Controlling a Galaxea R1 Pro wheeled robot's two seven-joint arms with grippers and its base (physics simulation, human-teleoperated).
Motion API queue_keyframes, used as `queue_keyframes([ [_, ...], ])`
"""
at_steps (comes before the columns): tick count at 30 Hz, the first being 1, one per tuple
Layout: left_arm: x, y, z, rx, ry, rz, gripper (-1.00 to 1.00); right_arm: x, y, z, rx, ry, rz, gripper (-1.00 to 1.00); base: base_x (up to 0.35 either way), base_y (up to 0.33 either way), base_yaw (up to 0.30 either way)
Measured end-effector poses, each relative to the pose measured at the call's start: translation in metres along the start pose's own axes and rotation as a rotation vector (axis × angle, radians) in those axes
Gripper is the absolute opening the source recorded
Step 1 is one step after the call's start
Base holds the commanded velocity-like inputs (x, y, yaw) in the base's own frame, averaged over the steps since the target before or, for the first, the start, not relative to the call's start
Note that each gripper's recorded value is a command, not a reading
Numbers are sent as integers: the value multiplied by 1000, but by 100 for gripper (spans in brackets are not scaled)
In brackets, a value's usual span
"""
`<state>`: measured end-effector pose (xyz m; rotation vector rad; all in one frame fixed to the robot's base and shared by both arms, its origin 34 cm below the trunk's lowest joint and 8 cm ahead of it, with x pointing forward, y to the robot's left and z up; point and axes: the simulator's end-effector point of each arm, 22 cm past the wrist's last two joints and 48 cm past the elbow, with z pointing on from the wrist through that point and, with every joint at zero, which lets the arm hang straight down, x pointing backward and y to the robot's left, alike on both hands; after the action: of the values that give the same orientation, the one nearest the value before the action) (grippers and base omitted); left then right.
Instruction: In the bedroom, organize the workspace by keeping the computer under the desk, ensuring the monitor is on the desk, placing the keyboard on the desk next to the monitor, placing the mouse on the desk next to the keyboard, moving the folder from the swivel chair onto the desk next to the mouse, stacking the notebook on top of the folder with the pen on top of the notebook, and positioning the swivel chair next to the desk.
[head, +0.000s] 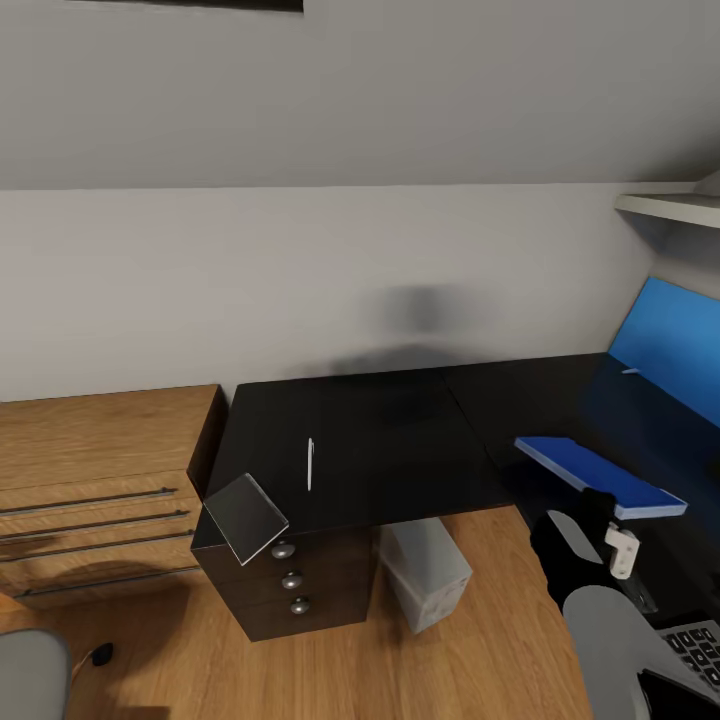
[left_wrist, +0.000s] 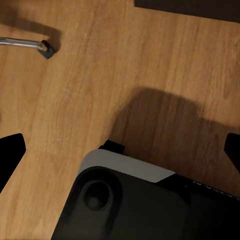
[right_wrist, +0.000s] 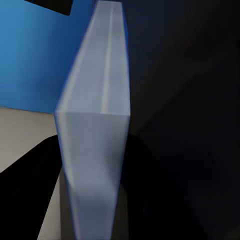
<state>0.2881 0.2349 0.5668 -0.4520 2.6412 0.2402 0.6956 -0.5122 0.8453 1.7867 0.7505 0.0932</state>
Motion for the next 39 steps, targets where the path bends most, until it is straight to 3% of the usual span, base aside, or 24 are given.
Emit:
queue_keyframes([
  [13, -1, -7, -1, 12, -5, 1, 100, 13, -3, -15, 8, 4, 16, -100, 0, 0, 0],
  [29, 7, -10, 17, 13, 0, 4, 100, 23, -6, -7, -9, 18, 44, -100, 0, 0, 0],
  [39, 6, -10, 17, 13, 0, 3, 100, 26, -7, -10, -6, 23, 50, -100, 0, 0, 0],
])
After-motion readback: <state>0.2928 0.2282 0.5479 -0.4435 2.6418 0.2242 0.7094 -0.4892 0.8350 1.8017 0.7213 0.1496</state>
